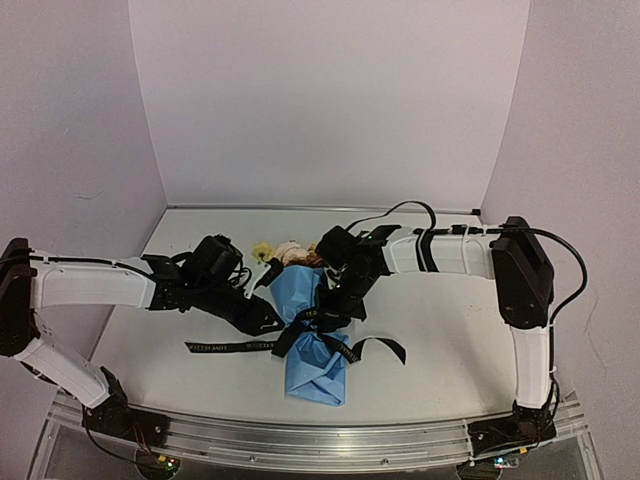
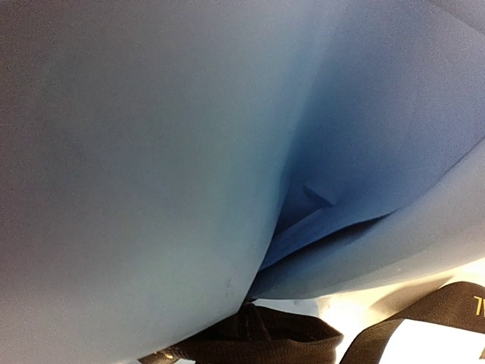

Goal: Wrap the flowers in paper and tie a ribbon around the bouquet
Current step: Cross the half-tied ribbon over the folded bouquet.

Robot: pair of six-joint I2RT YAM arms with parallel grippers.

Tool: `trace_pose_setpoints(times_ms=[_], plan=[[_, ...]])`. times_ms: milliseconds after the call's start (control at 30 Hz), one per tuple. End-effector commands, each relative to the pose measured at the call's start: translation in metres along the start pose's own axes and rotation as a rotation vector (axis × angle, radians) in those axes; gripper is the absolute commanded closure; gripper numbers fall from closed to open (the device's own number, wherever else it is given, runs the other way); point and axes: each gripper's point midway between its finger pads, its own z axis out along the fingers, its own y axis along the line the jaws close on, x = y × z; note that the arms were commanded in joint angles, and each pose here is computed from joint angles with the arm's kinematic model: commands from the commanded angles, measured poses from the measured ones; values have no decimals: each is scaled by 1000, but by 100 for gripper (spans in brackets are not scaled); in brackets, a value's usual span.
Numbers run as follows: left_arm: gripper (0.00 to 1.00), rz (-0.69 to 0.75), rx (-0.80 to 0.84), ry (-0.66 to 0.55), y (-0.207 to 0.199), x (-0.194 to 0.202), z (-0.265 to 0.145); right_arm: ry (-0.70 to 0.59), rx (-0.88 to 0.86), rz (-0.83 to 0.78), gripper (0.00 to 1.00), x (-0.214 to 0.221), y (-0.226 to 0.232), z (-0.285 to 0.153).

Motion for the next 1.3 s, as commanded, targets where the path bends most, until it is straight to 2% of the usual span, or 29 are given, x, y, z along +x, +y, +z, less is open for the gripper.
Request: trace_pose_setpoints(times_ms=[0,200,400,967,1133,1267], plan=[[64,60,34,-78,-13,-23,-13,-41,-18,-38,100,-7,13,-17],[65,100,-27,-84,0,-45,-2,-41,-19,-43,100,-5,14,-18],[69,167,-9,-51,4,-62,21,-49,-18,-57,100,-1,12,-23],[71,202,43,-3,6,-63,52,-47,-37,-61,100,1,14,-25],[76,196,55,-1,6,-61,55,-49,-42,-62,100,1,15,-26],[86,199,70,-7,3,-61,54,-51,-48,-59,100,1,15,-24]])
